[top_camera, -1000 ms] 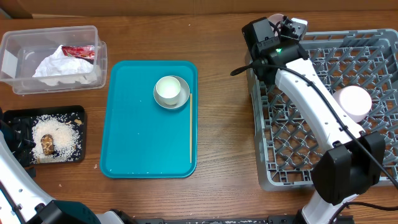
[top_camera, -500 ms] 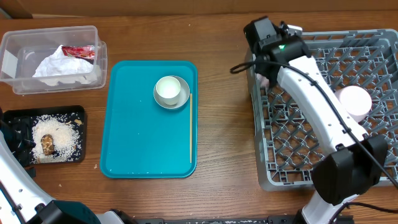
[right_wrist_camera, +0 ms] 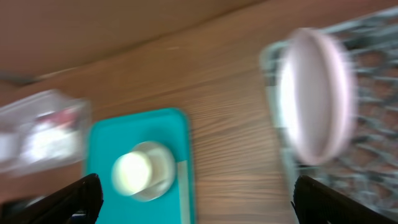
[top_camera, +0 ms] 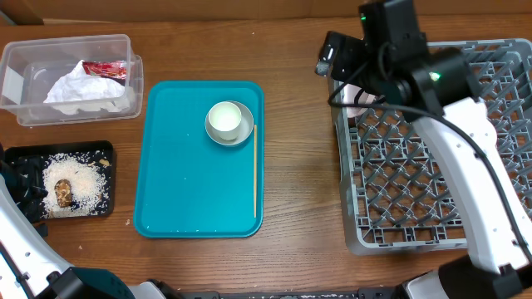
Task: Sort waste into correct bins and load items into the dishwasher
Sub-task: 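Reach the right gripper to the small white bowl and grasp it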
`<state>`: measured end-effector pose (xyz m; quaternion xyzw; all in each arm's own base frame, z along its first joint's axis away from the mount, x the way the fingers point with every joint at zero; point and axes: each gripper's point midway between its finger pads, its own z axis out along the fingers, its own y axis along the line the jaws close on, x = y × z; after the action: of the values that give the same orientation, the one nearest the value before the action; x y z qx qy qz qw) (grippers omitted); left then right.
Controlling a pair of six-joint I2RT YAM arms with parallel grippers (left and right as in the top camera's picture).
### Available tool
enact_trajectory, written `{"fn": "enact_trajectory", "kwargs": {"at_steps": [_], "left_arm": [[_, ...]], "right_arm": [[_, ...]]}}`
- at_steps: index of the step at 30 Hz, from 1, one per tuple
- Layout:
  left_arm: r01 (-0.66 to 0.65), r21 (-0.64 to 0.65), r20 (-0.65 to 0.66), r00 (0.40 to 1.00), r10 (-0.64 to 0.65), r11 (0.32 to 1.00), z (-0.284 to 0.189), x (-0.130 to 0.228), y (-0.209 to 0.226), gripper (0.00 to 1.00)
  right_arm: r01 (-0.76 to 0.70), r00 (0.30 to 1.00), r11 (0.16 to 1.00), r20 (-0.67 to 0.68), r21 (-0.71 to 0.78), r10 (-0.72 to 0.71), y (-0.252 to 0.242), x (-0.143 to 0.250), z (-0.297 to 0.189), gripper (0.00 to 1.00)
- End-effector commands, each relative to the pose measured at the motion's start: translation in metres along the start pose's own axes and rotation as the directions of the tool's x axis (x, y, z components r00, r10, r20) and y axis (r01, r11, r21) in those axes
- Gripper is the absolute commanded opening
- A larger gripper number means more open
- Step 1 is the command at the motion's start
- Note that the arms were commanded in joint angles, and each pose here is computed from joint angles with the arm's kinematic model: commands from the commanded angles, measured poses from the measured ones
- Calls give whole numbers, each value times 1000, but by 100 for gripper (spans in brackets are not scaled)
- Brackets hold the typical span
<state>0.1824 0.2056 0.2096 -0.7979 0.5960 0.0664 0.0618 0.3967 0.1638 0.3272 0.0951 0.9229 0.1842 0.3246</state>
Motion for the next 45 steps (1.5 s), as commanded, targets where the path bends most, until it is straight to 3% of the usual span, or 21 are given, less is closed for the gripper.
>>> {"fn": "enact_trajectory", "kwargs": {"at_steps": [1,9,16,22,28,32,37,45], "left_arm": [[19,-9,0,1000,-19,1000,2,0,2,100],[19,-9,0,1000,-19,1000,2,0,1,100],[19,-10,0,1000,-19,1000,2,0,2,100],[19,-9,0,1000,-19,1000,2,-1,1,100],[19,-9,0,1000,-19,1000,2,-1,1,100],[19,-10,0,1000,-19,1000,2,0,2,100],[19,-10,0,1000,-19,1000,2,0,2,100],[19,-9,0,1000,-19,1000,2,0,2,100]], "right_arm": [[16,995,976,-96,-218,-38,44,19,-9,100],[188,954,943,-176,-275,-242,86,66,48,96],[440,863,886,-203,-148,-463,106,128,118,95],[673,710,734,-195,-94,-677,127,183,159,91],[786,601,614,-140,-78,-787,148,211,182,91],[786,603,615,-135,-67,-786,148,215,199,90],[777,616,627,-137,-52,-775,141,214,219,69],[771,627,635,-115,-53,-771,145,214,228,59]]}}
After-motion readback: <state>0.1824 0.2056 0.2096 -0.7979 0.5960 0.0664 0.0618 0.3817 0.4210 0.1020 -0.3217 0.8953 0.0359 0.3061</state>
